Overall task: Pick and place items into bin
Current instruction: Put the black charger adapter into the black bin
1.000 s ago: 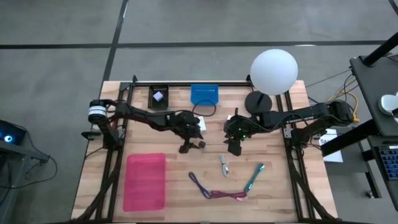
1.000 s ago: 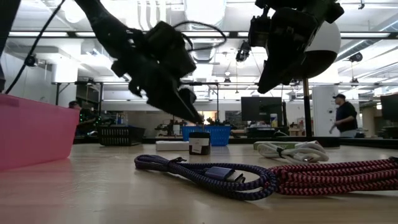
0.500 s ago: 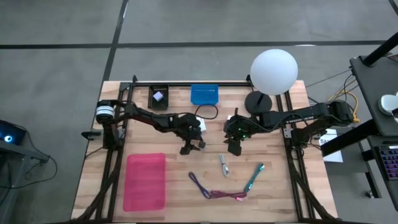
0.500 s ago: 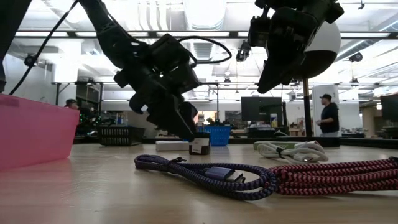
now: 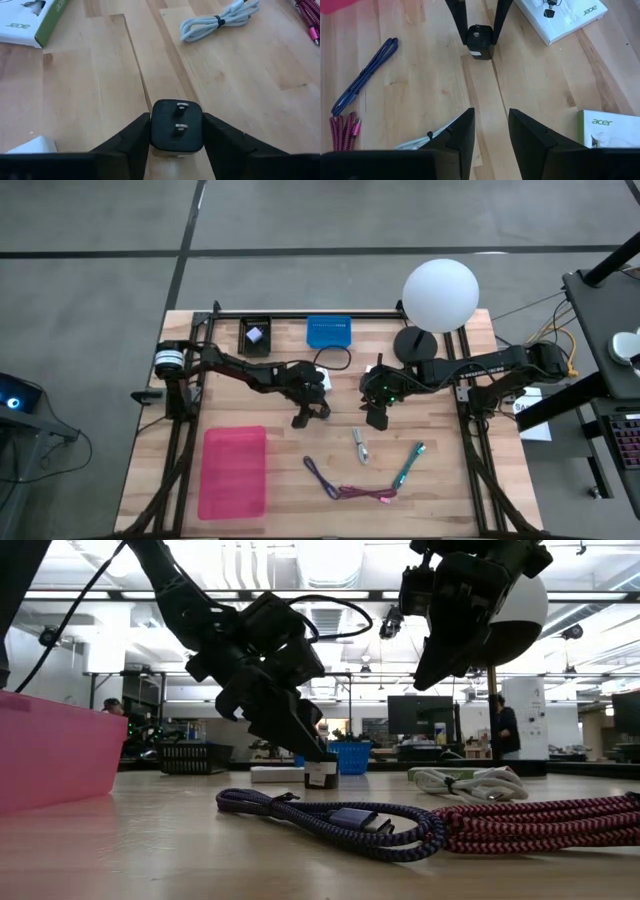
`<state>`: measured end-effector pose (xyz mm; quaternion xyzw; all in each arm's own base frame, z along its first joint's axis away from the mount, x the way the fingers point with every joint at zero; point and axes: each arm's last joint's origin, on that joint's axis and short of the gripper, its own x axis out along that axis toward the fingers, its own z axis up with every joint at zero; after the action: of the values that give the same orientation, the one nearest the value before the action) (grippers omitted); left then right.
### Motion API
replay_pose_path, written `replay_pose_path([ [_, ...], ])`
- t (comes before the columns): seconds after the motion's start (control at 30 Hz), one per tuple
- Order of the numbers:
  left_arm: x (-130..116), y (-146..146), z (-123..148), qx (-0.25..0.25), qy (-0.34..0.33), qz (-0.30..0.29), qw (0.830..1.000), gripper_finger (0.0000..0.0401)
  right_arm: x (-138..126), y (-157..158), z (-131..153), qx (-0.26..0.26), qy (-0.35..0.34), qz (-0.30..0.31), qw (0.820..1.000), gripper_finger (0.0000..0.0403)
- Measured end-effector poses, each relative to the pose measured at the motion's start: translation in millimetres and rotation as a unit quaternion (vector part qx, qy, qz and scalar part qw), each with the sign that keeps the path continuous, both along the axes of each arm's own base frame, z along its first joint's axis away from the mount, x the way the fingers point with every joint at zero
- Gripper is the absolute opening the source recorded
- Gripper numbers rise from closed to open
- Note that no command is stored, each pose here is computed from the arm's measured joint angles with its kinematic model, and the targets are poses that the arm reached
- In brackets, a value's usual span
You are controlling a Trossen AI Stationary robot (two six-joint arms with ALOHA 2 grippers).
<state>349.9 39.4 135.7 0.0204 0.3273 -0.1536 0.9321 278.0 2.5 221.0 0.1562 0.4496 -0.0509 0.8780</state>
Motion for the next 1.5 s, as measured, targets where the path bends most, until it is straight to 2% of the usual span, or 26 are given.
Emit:
replay_pose_path([
  [0.07,0.0,0.0,0.0,0.000,0.000,0.000,1.000,0.0134,0.1,0.0,0.1,0.000,-0.001,0.000,1.000,0.0105],
  [0.3,0.2,0.0,2.7,-0.016,0.003,0.014,1.000,0.0133,0.1,-0.1,0.1,-0.001,-0.001,-0.001,1.000,0.0098],
  [0.43,4.5,1.0,17.6,-0.045,-0.011,0.040,0.998,0.0133,0.0,-0.1,0.0,-0.001,0.000,-0.001,1.000,0.0100],
  [0.53,8.0,2.2,27.0,-0.046,-0.021,0.059,0.997,0.0133,0.0,0.0,0.0,-0.001,0.000,-0.001,1.000,0.0102],
  [0.6,11.4,4.0,35.0,-0.041,-0.032,0.083,0.995,0.0133,0.1,0.0,-0.1,-0.001,0.000,-0.001,1.000,0.0102],
  [0.77,14.1,10.5,53.1,-0.015,-0.039,0.188,0.981,0.0133,0.0,0.0,-0.3,-0.001,0.001,-0.001,1.000,0.0096],
  [0.93,11.8,17.5,70.5,0.022,-0.032,0.276,0.960,0.0133,-0.2,-0.1,-1.0,-0.001,0.002,-0.001,1.000,0.0091],
  [1.07,4.4,26.0,76.9,0.072,-0.021,0.342,0.937,0.0133,-1.6,0.0,-3.9,-0.001,0.006,0.000,1.000,0.0092],
  [1.23,-10.6,43.3,87.1,0.112,-0.001,0.408,0.906,0.0133,-4.1,0.1,-8.7,0.000,0.015,0.000,1.000,0.0096],
  [1.33,-24.5,57.1,89.7,0.114,0.030,0.451,0.885,0.0133,-5.5,0.1,-11.5,0.001,0.020,-0.001,1.000,0.0098],
  [1.5,-52.7,83.8,96.8,0.090,0.076,0.517,0.848,0.0133,-7.5,0.1,-15.3,0.001,0.026,-0.001,1.000,0.0093],
])
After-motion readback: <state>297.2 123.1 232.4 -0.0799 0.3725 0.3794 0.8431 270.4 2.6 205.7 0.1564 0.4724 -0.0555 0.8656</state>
